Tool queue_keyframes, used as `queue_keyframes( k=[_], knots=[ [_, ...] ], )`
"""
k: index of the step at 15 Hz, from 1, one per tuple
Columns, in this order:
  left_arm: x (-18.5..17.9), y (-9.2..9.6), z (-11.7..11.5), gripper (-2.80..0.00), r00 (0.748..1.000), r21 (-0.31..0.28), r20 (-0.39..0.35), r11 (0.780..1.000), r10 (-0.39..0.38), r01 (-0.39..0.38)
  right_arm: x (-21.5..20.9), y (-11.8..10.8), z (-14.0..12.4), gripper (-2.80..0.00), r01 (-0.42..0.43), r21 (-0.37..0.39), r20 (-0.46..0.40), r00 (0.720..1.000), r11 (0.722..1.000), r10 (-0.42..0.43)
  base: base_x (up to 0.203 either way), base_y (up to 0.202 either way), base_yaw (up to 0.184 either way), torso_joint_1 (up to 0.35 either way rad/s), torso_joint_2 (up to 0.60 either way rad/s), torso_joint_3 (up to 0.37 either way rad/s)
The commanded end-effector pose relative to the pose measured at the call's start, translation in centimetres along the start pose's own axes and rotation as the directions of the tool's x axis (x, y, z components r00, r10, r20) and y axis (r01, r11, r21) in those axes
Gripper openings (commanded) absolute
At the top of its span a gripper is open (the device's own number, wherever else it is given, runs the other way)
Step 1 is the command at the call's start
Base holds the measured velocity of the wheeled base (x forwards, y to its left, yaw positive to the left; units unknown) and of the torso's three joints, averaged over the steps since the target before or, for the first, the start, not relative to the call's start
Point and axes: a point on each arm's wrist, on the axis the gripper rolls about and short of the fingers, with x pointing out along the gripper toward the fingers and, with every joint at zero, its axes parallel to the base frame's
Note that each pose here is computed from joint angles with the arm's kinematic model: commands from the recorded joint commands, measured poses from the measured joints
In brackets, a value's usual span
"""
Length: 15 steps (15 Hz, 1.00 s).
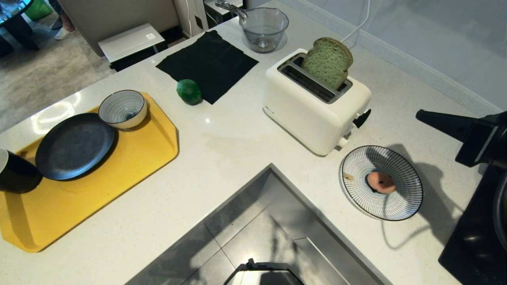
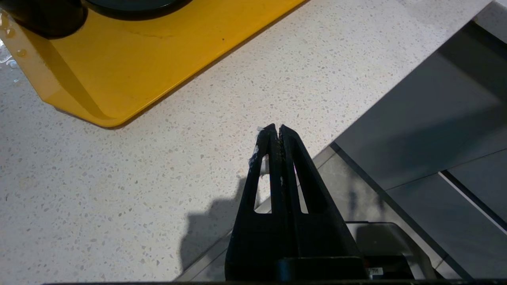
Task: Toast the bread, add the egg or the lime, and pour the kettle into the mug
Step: Use a bread toaster
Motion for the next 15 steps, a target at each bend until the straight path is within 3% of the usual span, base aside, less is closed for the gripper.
queue_keyframes(
  k=[1, 4, 6, 10, 12, 15],
  knots=[
    [0.1, 0.0, -0.4, -2.80, 1.000, 0.000, -0.014, 1.000, 0.001, -0.001, 0.2, -0.9, -0.5, -2.80, -0.007, 0.017, -0.020, 1.000, 1.000, 0.007, 0.000, 0.000, 0.000, 0.000, 0.00, 0.000],
    [0.1, 0.0, -0.4, -2.80, 1.000, 0.000, -0.014, 1.000, 0.001, -0.001, 1.7, -1.6, -2.4, -2.80, 0.018, 0.018, -0.092, 0.996, 1.000, -0.017, 0.000, 0.000, 0.000, 0.000, 0.00, 0.000],
    [0.1, 0.0, -0.4, -2.80, 1.000, 0.000, -0.014, 1.000, 0.001, -0.001, 2.6, -1.9, -3.1, -2.80, 0.031, 0.004, -0.086, 0.996, 1.000, -0.030, 0.000, 0.000, 0.000, 0.000, 0.00, 0.000],
    [0.1, 0.0, -0.4, -2.80, 1.000, 0.000, -0.014, 1.000, 0.001, -0.001, 4.2, -2.3, -4.9, -2.80, 0.087, -0.090, -0.093, 0.991, 0.992, -0.095, 0.000, 0.000, 0.000, 0.000, 0.00, 0.000],
    [0.1, 0.0, -0.4, -2.80, 1.000, 0.000, -0.014, 1.000, 0.001, -0.001, 5.9, -2.6, -5.5, -2.80, 0.089, -0.093, -0.073, 0.993, 0.992, -0.096, 0.000, 0.000, 0.000, 0.000, 0.00, 0.000],
    [0.1, 0.0, -0.4, -2.80, 1.000, 0.000, -0.014, 1.000, 0.001, -0.001, 9.0, -3.0, -4.2, -2.80, 0.107, -0.099, 0.040, 0.994, 0.989, -0.103, 0.000, 0.000, 0.000, 0.000, 0.00, 0.000]
  ],
)
